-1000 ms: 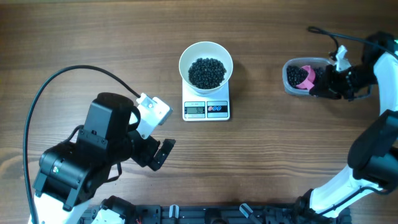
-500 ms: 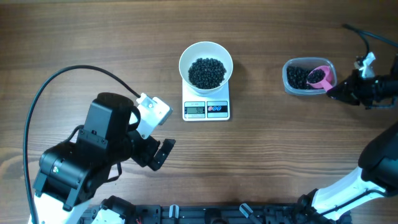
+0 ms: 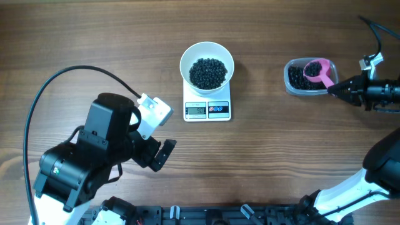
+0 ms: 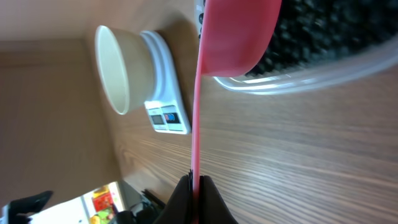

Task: Scoop item into bowl and weigh 150g on scale
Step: 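Dip the pink scoop into the black beans and lift it filled, then carry the filled scoop over the white bowl and tip beans in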

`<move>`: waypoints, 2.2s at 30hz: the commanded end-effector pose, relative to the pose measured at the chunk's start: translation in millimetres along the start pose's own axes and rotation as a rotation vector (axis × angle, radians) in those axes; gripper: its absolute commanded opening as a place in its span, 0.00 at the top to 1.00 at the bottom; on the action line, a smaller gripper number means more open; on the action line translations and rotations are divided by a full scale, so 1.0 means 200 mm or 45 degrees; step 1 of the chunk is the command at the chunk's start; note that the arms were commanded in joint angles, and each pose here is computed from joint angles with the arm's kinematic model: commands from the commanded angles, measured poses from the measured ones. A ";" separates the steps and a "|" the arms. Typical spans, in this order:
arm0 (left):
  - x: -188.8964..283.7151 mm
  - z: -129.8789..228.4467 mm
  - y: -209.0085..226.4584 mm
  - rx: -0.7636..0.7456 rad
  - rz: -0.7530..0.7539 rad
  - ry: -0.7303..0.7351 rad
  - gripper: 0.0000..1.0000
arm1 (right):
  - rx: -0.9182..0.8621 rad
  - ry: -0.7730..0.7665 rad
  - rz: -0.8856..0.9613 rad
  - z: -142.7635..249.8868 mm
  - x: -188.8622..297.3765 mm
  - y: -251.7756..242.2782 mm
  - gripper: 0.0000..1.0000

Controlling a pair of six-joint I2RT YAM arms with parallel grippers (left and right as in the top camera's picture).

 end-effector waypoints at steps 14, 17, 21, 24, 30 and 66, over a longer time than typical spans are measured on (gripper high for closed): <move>0.02 -0.01 0.01 -0.013 -0.013 -0.022 0.00 | 0.169 -0.017 -0.458 -0.02 -0.15 0.32 0.95; 0.02 -0.01 0.01 -0.013 -0.013 -0.022 0.00 | 0.207 0.060 -0.463 -0.01 -0.25 0.40 0.95; 0.02 -0.01 0.01 -0.014 -0.013 -0.023 0.00 | 0.265 0.160 -0.463 0.02 -0.40 0.51 0.95; 0.02 -0.01 0.01 -0.014 -0.013 -0.023 0.00 | 0.319 0.216 -0.462 0.03 -0.52 0.59 0.96; 0.02 -0.01 0.01 -0.014 -0.013 -0.023 0.00 | 0.436 0.292 -0.282 0.06 -0.73 0.67 0.95; 0.02 -0.01 0.01 -0.014 -0.013 -0.023 0.00 | 1.386 -0.035 0.903 0.29 -1.09 1.03 0.96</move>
Point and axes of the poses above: each gripper's point midway between its finger pads, its own x axis back along the fingers, its own y axis along the line the jaws close on, z = x × y, the point moved 7 cm from there along x, back along the fingers, and after that the axes turned 2 degrees about -x, right-handed, at the moved point
